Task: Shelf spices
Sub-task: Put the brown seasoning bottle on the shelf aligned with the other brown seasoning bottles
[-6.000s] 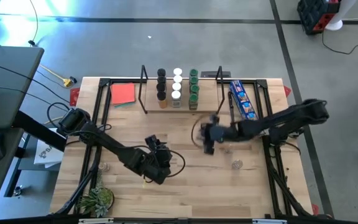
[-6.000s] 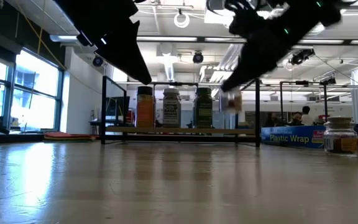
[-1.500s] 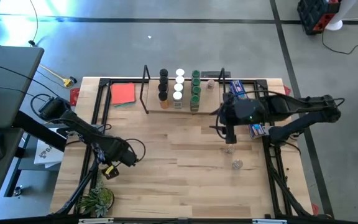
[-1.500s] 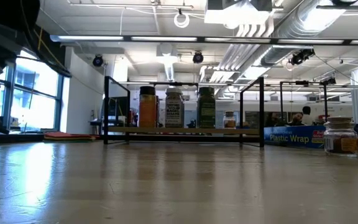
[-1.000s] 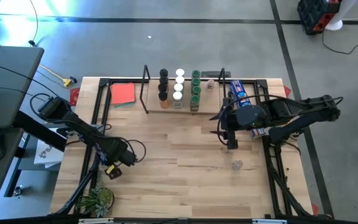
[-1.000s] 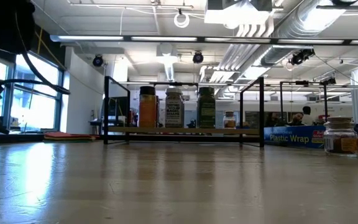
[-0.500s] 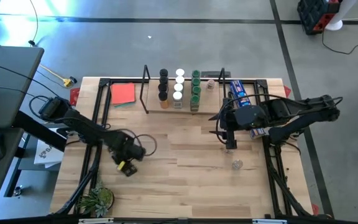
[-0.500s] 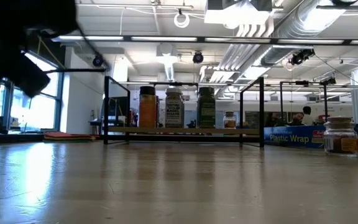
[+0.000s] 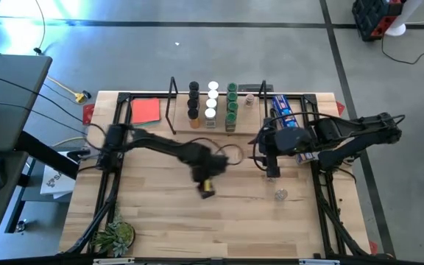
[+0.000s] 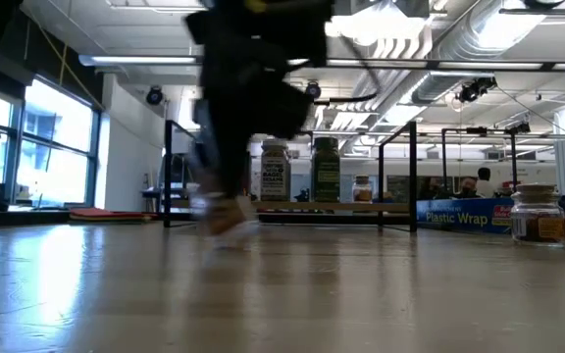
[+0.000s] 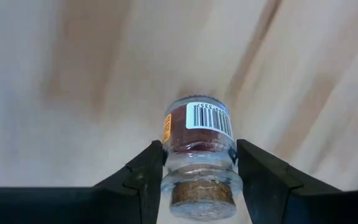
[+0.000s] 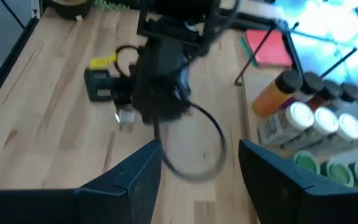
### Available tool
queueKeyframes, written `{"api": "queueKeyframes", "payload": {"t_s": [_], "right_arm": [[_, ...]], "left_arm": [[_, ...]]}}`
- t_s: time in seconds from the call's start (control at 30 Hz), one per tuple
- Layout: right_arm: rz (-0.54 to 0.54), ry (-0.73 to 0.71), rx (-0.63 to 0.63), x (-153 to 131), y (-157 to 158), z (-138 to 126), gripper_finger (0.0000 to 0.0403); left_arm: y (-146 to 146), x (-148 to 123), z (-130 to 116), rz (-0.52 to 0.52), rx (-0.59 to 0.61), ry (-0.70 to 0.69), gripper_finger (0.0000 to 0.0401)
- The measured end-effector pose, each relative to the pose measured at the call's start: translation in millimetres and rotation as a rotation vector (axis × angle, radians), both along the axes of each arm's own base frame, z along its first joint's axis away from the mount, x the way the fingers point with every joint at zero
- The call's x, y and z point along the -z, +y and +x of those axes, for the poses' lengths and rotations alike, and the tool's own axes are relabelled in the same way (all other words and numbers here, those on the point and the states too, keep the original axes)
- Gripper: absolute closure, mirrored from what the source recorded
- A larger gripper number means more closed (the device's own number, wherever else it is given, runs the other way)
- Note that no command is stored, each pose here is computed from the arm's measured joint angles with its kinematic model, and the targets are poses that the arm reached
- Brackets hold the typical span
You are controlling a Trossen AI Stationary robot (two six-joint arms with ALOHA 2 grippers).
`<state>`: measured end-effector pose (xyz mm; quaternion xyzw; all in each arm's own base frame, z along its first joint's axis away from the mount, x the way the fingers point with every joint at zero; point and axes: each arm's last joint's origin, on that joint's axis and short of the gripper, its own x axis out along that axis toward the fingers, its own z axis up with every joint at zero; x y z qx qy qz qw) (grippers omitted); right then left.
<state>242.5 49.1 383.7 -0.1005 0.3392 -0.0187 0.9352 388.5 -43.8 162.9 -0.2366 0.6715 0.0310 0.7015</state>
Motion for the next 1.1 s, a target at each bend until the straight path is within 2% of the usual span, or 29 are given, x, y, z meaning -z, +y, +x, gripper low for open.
{"api": "queueKeyframes", "payload": {"t_s": [0.13, 0.27, 0.4, 0.63, 0.73, 0.87, 1.0, 1.1], "right_arm": [[0.025, 0.054, 0.033, 4, -1, -4, 0.0197], [0.046, 0.095, 0.054, 7, 1, -7, 0.0197], [0.047, 0.103, 0.038, 8, 6, -9, 0.0197], [0.018, 0.140, -0.021, 15, 16, -13, 0.0197], [0.002, 0.138, -0.055, 40, 22, -9, 0.0197], [0.030, 0.126, -0.085, 94, 27, 4, 0.0197], [0.057, 0.070, -0.082, 132, 29, 25, 0.0197], [0.066, 0.132, -0.072, 153, 27, 51, 0.0197]], "left_arm": [[12, -8, 40, 0.094, 0.056, -0.072, 0.0237], [22, -11, 62, 0.157, 0.040, -0.120, 0.0198], [28, -11, 67, 0.167, 0.056, -0.142, 0.0175], [25, -30, 61, 0.159, 0.093, -0.169, 0.0166], [10, -51, 47, 0.202, 0.141, -0.156, 0.0166], [-18, -66, 10, 0.388, 0.165, -0.142, 0.0165], [-33, -71, -42, 0.393, 0.039, -0.135, 0.0165], [-42, -68, -78, 0.370, -0.074, -0.193, 0.0165]]}}
